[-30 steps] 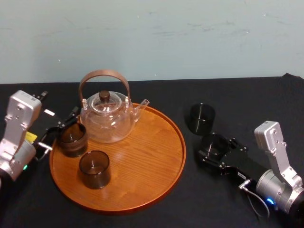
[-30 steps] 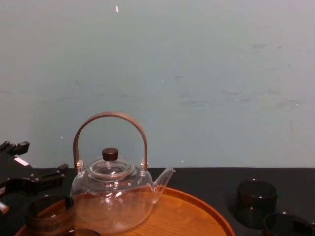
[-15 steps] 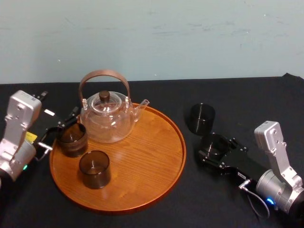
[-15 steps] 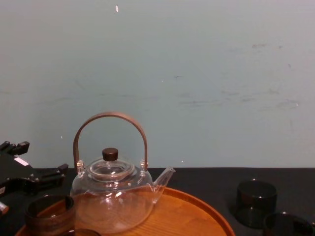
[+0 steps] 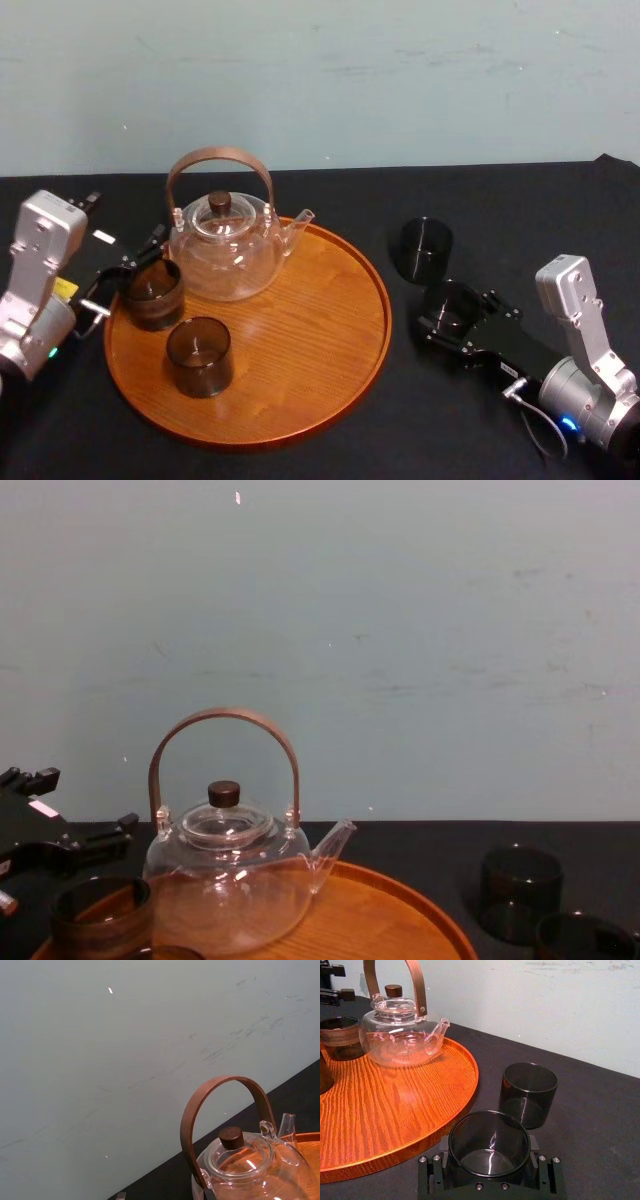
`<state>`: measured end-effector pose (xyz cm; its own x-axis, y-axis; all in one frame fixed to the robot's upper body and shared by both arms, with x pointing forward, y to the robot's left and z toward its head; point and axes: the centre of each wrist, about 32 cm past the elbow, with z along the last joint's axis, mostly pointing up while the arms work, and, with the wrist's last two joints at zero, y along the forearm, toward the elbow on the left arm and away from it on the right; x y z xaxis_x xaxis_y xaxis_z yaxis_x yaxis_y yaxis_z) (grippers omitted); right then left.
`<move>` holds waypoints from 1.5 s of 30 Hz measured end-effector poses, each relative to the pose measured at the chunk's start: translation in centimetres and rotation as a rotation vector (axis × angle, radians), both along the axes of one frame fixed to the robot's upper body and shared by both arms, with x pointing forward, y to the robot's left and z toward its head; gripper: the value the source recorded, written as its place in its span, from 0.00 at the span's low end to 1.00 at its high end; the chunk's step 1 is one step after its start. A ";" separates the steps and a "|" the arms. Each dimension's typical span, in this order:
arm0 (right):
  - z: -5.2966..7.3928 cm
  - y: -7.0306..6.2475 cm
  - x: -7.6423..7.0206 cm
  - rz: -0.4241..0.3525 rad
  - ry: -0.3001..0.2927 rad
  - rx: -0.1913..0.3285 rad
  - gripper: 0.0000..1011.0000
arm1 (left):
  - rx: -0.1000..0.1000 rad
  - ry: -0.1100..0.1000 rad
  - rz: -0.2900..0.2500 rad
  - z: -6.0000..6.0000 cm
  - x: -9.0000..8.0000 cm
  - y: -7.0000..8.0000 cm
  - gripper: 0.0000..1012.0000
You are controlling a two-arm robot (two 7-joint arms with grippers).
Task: Pick up the glass from the table and place it on the tray.
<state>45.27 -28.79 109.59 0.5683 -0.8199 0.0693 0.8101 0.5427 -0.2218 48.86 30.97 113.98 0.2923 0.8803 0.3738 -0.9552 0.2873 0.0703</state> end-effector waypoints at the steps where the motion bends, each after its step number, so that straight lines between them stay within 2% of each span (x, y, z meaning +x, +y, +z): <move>1: 0.0 0.0 0.0 0.000 0.000 0.000 0.90 | 0.000 0.000 0.000 0.0 0.0 0.0 0.99; 45: 0.0 0.0 0.0 0.000 0.000 0.000 0.90 | 0.000 0.000 0.000 0.0 0.0 0.0 0.99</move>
